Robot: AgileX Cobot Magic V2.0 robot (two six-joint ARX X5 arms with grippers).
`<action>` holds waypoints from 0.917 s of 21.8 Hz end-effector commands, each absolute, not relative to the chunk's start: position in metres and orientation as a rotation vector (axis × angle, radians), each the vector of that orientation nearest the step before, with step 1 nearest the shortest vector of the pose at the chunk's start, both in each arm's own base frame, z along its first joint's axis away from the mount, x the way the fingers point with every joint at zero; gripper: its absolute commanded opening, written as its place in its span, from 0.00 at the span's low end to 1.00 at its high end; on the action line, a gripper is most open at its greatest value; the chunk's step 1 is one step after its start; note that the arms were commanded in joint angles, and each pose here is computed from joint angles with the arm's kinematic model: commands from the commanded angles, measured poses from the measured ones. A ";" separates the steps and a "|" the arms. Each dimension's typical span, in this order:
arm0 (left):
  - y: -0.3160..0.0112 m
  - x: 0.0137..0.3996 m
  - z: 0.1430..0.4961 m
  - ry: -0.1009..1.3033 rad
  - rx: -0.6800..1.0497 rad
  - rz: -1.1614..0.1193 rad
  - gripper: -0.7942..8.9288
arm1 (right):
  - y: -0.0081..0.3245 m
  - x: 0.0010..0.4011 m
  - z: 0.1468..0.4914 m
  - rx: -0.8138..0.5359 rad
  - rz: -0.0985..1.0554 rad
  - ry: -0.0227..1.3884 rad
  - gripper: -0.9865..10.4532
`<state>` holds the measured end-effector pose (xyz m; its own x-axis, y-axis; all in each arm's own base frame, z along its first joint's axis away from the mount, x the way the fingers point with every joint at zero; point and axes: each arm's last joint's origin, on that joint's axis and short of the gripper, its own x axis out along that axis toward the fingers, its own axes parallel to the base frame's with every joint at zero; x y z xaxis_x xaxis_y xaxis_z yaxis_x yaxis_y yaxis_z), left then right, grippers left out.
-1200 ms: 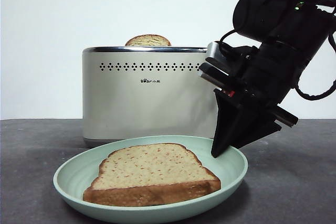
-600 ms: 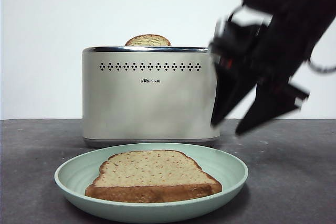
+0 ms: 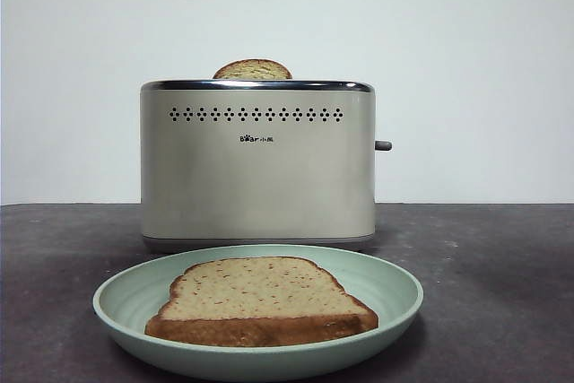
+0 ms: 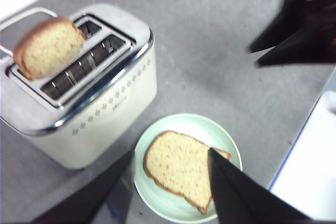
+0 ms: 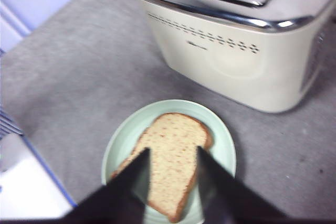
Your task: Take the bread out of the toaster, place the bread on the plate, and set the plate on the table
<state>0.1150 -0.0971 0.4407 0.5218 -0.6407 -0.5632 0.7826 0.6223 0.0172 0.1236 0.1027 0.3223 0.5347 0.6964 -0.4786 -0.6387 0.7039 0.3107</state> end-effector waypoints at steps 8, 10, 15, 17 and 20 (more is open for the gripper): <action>-0.107 0.125 0.439 0.598 0.296 -0.871 0.09 | 0.097 0.112 0.335 0.096 0.772 0.532 0.09; -0.108 0.126 0.438 0.601 0.297 -0.871 0.09 | 0.097 0.112 0.335 0.096 0.772 0.530 0.09; -0.109 0.128 0.438 0.600 0.297 -0.871 0.09 | 0.097 0.112 0.336 0.096 0.773 0.528 0.09; -0.109 0.128 0.438 0.598 0.297 -0.871 0.09 | 0.096 0.112 0.336 0.096 0.767 0.524 0.09; -0.110 0.128 0.438 0.597 0.296 -0.871 0.09 | 0.095 0.111 0.337 0.096 0.760 0.517 0.09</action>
